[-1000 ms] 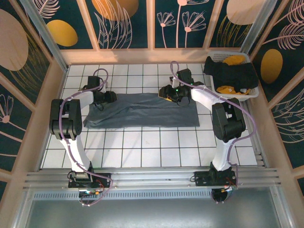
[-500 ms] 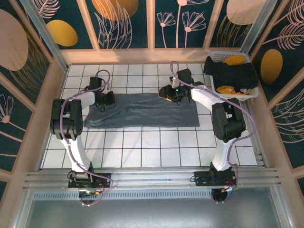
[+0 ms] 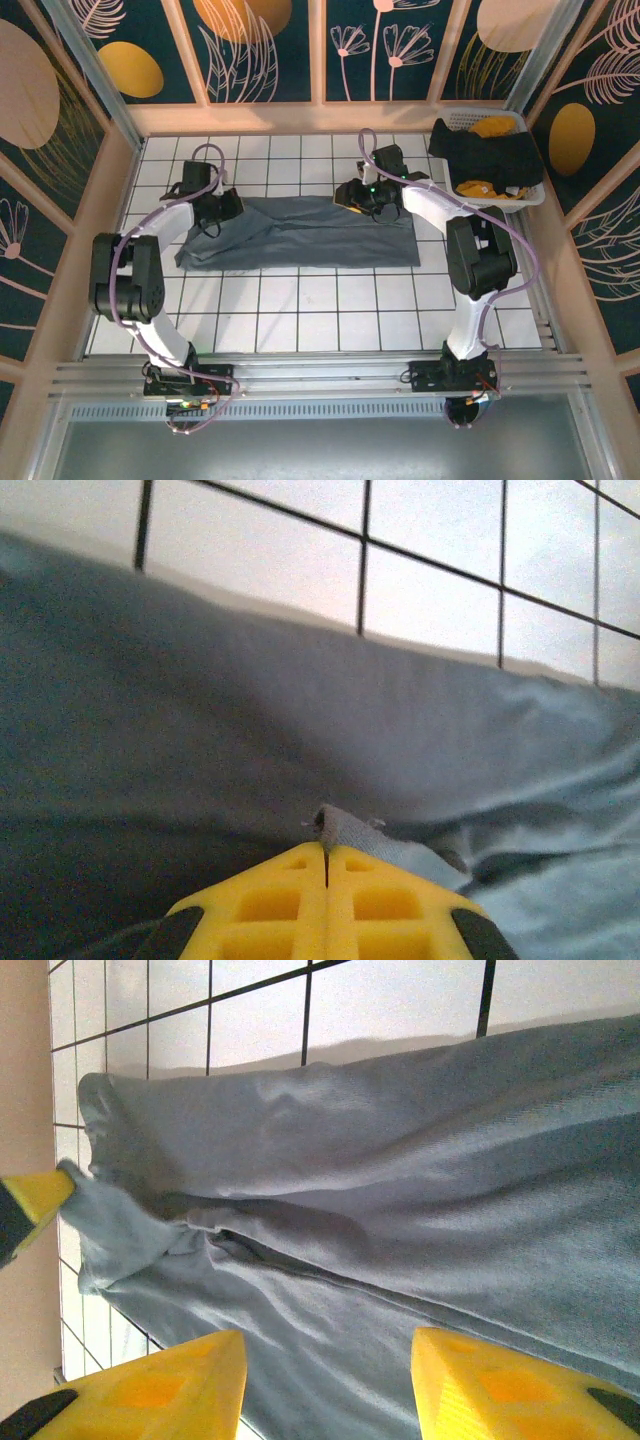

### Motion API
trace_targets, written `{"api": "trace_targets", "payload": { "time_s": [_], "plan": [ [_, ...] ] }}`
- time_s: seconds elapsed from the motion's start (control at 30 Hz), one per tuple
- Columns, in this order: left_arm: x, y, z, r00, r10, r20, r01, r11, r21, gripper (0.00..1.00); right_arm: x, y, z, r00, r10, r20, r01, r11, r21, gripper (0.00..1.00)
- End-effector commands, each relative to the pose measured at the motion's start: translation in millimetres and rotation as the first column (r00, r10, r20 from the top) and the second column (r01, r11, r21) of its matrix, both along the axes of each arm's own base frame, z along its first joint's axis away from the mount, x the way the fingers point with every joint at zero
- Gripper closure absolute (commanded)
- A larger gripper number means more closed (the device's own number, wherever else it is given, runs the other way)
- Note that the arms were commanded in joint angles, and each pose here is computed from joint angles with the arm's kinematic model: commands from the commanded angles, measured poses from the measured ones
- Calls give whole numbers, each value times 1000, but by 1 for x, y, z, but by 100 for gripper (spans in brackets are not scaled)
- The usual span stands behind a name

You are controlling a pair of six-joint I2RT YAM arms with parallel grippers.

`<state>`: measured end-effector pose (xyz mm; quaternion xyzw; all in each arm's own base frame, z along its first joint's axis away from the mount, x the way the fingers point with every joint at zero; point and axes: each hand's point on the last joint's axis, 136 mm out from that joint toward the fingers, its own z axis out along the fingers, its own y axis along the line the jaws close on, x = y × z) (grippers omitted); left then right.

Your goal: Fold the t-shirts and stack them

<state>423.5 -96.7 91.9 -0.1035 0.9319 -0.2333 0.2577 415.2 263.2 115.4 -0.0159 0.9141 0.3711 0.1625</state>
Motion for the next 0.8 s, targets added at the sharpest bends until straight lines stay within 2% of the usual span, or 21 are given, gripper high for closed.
{"api": "trace_targets", "payload": {
  "time_s": [0.0,0.13,0.37,0.47,0.67,0.77],
  "plan": [
    [-28,-12,2,997,27,-77,-32,997,-73,100,6,0,13,1000,7,29,-8,1000,8,52],
    [-47,-23,7,992,56,-115,-70,989,-126,100,4,-1,15,999,15,35,-15,1000,11,53],
    [-87,-37,-12,966,94,-243,-135,978,-159,100,-3,-5,11,999,13,29,-14,1000,15,53],
    [-98,-39,-24,950,114,-291,-168,971,-169,100,-5,-8,9,1000,8,25,-9,1000,14,53],
    [-112,-51,-30,924,140,-355,-242,934,-263,100,-5,-15,8,1000,-8,24,7,1000,11,53],
    [-118,-57,-32,912,130,-389,-258,920,-296,92,-4,-18,6,1000,-13,21,13,1000,10,53]
  ]
}}
